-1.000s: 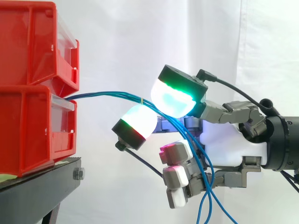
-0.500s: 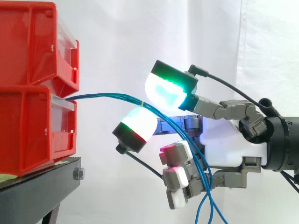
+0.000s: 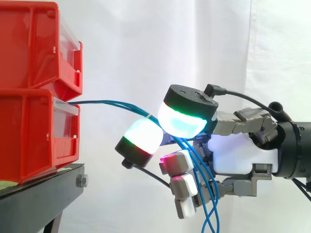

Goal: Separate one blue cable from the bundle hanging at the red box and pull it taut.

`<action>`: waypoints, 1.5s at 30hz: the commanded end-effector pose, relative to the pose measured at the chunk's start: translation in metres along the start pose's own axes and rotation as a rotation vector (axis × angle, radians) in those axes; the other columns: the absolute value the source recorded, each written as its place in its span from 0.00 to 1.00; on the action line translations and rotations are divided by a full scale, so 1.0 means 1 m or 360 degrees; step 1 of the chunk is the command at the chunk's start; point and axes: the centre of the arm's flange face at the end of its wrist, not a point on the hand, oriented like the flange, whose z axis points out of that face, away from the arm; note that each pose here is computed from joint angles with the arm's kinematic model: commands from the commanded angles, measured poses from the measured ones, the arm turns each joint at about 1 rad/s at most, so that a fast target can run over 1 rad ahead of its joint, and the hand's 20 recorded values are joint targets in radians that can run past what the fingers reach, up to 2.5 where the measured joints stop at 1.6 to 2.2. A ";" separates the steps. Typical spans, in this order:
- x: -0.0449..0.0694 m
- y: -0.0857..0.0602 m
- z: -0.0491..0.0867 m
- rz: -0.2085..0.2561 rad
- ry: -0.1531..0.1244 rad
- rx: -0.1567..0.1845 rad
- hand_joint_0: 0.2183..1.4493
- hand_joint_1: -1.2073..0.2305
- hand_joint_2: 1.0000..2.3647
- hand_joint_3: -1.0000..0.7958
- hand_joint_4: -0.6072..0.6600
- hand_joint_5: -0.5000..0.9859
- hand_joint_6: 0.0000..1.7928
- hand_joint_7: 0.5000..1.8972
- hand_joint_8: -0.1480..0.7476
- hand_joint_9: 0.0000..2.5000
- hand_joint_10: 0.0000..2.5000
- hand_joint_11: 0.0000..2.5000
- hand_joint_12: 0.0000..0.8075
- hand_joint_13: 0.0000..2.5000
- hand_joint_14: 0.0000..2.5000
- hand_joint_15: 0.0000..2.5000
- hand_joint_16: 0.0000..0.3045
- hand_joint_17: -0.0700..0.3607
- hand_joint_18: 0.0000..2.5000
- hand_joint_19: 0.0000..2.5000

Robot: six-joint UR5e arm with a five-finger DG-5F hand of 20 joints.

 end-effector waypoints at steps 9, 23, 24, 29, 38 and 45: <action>0.002 -0.001 0.000 -0.0005 0.0003 0.0001 0.32 0.30 0.00 0.28 0.55 0.23 0.49 0.28 0.56 0.46 0.00 0.47 0.46 0.47 0.01 0.29 0.12 0.36 0.40 0.27; 0.004 -0.001 0.000 -0.0006 0.0006 0.0006 0.34 0.32 0.01 0.39 0.52 0.24 0.49 0.39 0.57 0.46 0.01 0.45 0.46 0.47 0.01 0.29 0.13 0.36 0.40 0.27; 0.004 0.000 -0.001 -0.0006 0.0008 0.0006 0.34 0.29 0.01 0.41 0.50 0.24 0.50 0.43 0.57 0.46 0.00 0.45 0.48 0.47 0.01 0.29 0.13 0.37 0.40 0.27; 0.007 -0.001 -0.001 -0.0006 0.0010 0.0010 0.38 0.22 0.01 0.44 0.42 0.23 0.52 0.40 0.56 0.45 0.01 0.45 0.47 0.47 0.01 0.29 0.13 0.37 0.40 0.27; 0.007 -0.002 -0.001 -0.0007 0.0010 0.0013 0.47 0.18 0.01 0.34 0.38 0.22 0.53 0.43 0.55 0.45 0.01 0.45 0.45 0.47 0.01 0.29 0.13 0.36 0.41 0.26; 0.007 -0.002 -0.001 -0.0011 0.0013 0.0010 0.43 0.18 0.00 0.28 0.46 0.23 0.52 0.40 0.56 0.46 0.01 0.46 0.45 0.47 0.01 0.29 0.12 0.36 0.41 0.26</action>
